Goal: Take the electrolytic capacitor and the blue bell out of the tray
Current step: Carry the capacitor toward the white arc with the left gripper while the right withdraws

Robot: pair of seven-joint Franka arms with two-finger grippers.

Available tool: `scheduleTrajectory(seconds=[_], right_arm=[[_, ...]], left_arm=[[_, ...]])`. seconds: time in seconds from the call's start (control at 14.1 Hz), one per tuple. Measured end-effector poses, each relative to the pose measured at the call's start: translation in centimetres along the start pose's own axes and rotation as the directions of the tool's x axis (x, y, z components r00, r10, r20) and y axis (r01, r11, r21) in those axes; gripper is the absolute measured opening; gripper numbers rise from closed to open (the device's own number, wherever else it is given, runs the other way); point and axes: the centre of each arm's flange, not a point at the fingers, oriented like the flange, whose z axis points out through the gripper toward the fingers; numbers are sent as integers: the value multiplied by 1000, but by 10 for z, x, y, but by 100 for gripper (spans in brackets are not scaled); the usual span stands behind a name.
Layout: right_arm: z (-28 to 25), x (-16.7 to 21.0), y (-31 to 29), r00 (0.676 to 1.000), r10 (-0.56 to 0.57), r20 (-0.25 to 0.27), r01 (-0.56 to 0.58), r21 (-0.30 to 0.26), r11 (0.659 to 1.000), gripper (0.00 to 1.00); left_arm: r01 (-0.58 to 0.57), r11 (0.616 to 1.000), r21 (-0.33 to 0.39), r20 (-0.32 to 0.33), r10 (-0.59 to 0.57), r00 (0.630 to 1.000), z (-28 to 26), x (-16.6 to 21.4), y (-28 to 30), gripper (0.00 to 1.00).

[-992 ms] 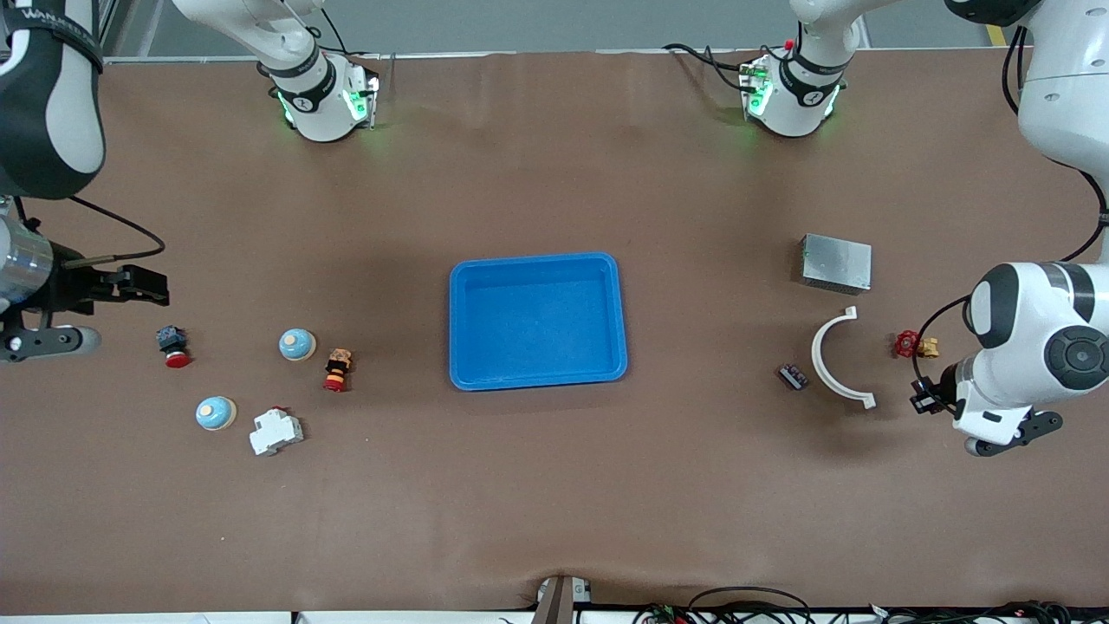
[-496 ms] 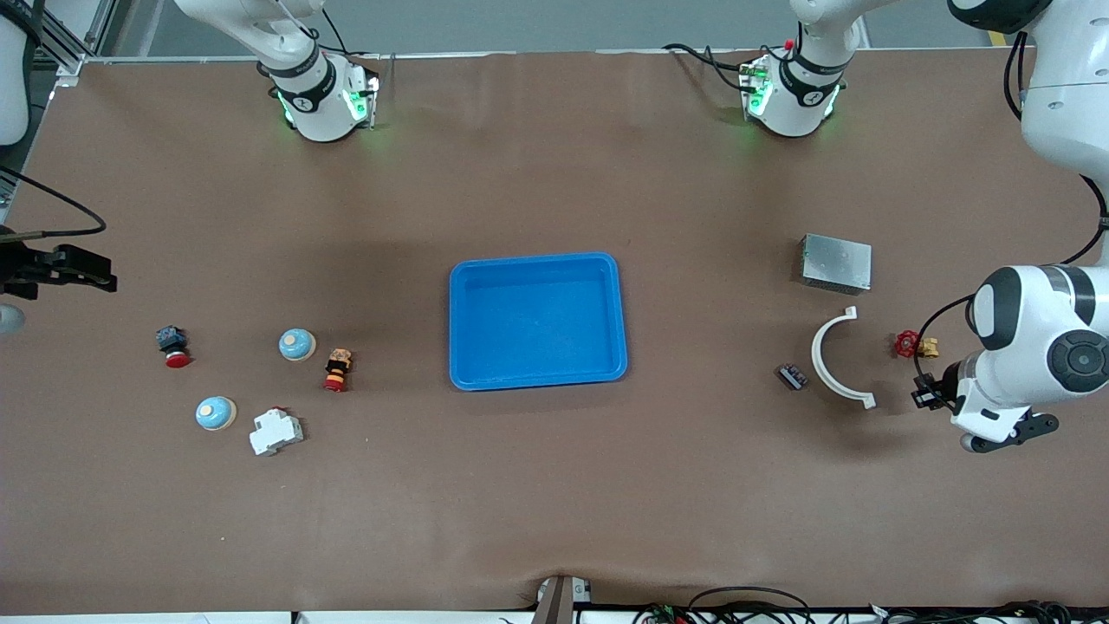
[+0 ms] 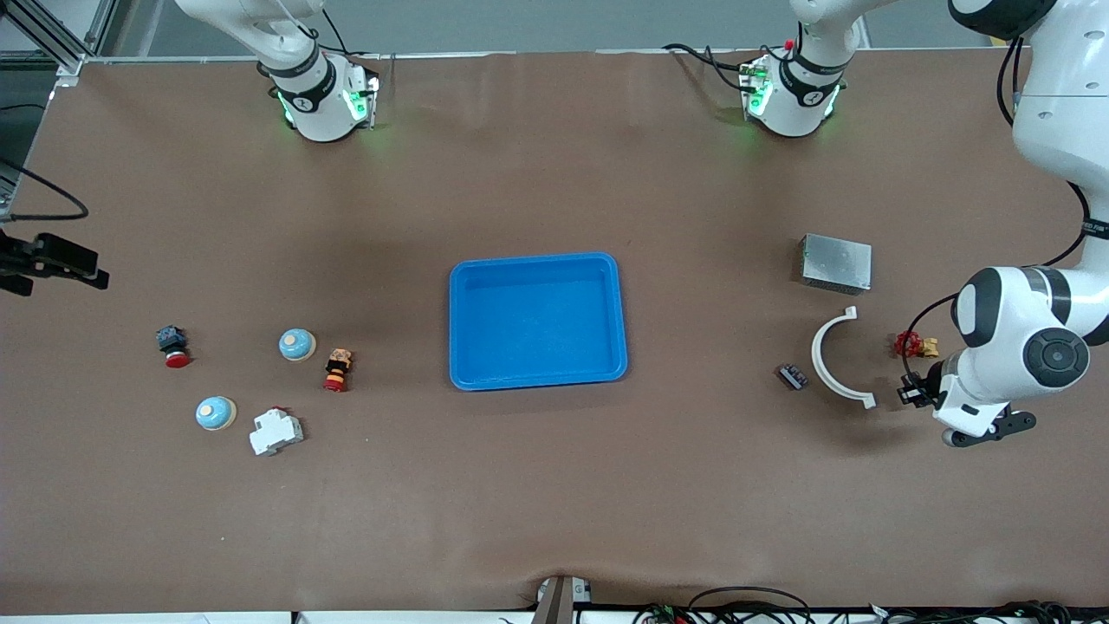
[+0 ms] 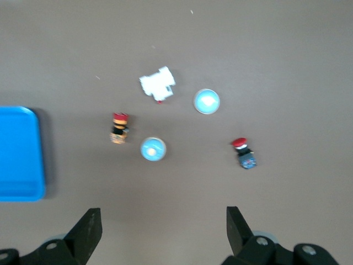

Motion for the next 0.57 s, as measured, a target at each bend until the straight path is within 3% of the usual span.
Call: scheduleTrajectory(seconds=[0.35,0.57], right_arm=[[-35,-22,-15,999,9,-44,-9,21,1000,100],[-37,-29,-22,999,-9,-40,9,-9,1000,100]], left_arm=[[-5,1000,-10,-5,5,1000,8,0,4,30],[-15,1000,-10,-16,15,1000,22,0,2,30]])
